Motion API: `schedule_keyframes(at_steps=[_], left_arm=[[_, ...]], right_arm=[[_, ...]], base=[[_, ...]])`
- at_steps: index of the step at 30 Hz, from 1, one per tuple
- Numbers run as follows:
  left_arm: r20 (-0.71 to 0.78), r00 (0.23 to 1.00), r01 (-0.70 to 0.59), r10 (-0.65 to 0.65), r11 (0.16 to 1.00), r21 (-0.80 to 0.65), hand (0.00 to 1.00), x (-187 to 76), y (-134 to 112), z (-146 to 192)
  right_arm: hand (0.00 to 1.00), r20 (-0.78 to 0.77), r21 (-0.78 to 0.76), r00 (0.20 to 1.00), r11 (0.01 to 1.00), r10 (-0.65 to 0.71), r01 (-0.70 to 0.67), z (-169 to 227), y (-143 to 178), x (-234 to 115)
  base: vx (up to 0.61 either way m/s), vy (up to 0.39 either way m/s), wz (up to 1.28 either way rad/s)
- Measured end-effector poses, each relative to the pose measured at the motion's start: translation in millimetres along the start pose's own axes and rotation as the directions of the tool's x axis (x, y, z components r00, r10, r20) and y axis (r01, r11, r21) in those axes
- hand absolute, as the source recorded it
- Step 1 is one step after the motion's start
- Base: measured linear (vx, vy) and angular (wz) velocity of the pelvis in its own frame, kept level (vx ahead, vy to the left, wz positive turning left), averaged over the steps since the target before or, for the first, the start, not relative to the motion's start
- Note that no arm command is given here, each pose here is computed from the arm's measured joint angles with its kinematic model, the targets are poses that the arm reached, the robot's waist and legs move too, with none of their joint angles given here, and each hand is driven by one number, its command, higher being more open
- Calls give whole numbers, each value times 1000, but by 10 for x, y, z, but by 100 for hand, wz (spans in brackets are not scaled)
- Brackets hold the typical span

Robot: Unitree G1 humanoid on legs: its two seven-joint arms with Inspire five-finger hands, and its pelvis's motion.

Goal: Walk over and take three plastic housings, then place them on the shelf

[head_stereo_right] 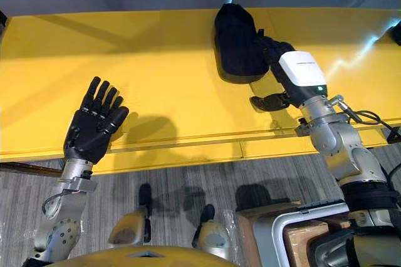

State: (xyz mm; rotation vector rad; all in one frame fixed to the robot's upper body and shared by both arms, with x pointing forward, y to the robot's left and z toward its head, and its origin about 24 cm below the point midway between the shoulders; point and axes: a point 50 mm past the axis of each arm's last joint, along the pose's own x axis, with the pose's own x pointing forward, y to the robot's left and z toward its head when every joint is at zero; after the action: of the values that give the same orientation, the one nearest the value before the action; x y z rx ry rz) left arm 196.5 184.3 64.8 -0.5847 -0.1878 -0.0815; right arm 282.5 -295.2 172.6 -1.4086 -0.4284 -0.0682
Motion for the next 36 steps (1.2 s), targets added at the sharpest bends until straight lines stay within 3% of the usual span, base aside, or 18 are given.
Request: schedule_keyframes(at_steps=[6,10,14,15,18,23,29,36], left_arm=[[-75,996,-53,51,998,-22,100,-103,43,-143],[-113,992,-66,59,996,-57,100,-129,-11,-239],[-93,989,-122,117,991,-49,100,-122,-45,-269],[-62,989,-138,137,990,-19,100,-119,-56,-247],[0,992,-128,128,992,6,100,-99,-127,-168],[190,982,-20,-4,992,125,100,-68,-399,108],[232,973,0,-18,997,80,100,-65,-547,106],[224,969,-114,104,993,33,100,56,-545,25]], right_arm=[[100,8,12,990,990,-142,142,39,-113,-50],[100,-48,98,950,945,-309,312,84,-189,-114],[100,-235,305,875,822,-423,480,154,-53,-323],[100,-355,391,831,739,-429,549,196,89,-482],[100,-485,463,785,648,-386,605,290,301,-671],[100,-726,522,675,533,-132,666,526,813,-1241],[100,-855,481,518,356,-9,801,592,804,-1768],[100,-867,467,498,341,-4,816,545,714,-2059]], base=[[-4,-2,-9],[-15,-3,-11],[0,1,-9],[-10,-3,-9],[-26,6,-18],[-15,15,-53],[16,2,-82],[50,-21,-81]])
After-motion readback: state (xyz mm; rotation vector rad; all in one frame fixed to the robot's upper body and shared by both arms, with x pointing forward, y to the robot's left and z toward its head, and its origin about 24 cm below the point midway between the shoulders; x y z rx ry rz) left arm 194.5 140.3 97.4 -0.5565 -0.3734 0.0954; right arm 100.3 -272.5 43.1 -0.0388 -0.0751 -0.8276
